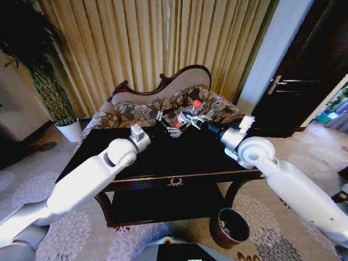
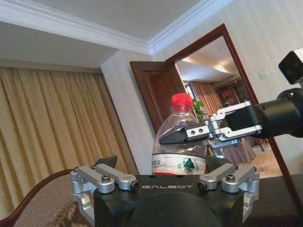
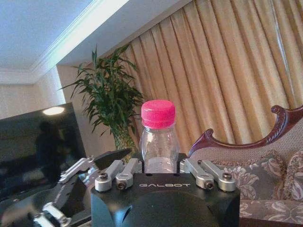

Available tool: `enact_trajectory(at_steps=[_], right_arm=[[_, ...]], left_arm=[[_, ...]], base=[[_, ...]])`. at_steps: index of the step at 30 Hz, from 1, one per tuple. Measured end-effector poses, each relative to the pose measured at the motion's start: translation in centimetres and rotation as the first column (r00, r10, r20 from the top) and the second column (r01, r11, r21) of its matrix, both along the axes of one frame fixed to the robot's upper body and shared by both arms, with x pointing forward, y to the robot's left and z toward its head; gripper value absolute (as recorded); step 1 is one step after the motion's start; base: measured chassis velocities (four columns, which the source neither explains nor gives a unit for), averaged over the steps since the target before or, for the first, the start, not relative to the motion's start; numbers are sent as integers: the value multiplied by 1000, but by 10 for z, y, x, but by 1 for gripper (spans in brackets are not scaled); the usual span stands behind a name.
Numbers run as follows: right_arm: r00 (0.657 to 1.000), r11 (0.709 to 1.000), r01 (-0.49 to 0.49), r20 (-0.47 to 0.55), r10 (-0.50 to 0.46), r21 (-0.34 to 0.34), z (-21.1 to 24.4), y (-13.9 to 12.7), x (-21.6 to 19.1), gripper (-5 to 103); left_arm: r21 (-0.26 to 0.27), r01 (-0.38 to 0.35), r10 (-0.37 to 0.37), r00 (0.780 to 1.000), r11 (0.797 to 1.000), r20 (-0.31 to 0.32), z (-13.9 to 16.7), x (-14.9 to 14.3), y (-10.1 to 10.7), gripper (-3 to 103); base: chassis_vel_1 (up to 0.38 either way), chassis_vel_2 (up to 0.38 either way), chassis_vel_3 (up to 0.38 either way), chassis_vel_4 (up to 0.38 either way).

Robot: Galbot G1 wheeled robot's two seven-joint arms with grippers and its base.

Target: Move to the front of the table and place the trash on the table into the trash bin.

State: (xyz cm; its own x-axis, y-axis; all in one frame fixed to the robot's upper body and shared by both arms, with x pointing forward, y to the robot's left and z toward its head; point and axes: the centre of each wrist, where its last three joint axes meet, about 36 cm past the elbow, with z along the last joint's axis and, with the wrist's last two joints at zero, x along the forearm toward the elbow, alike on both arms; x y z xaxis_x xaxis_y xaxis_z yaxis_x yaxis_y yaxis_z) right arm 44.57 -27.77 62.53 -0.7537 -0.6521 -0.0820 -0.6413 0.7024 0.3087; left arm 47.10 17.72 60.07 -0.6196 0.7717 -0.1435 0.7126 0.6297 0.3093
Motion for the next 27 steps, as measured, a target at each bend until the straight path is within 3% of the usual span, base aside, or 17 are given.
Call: enact_trajectory(at_steps=[16, 27], right_arm=[[999, 999, 48, -6, -48, -4, -6, -11, 3, 29], [983, 983, 184, -5, -184, -23, -16, -17, -6, 29]], left_arm=[[-29, -35, 34, 999, 999, -26, 11, -20, 30, 100], [-51, -167, 166, 986, 985, -22, 26, -44, 85, 100]], base=[[0, 0, 0, 0], [0, 0, 0, 0]])
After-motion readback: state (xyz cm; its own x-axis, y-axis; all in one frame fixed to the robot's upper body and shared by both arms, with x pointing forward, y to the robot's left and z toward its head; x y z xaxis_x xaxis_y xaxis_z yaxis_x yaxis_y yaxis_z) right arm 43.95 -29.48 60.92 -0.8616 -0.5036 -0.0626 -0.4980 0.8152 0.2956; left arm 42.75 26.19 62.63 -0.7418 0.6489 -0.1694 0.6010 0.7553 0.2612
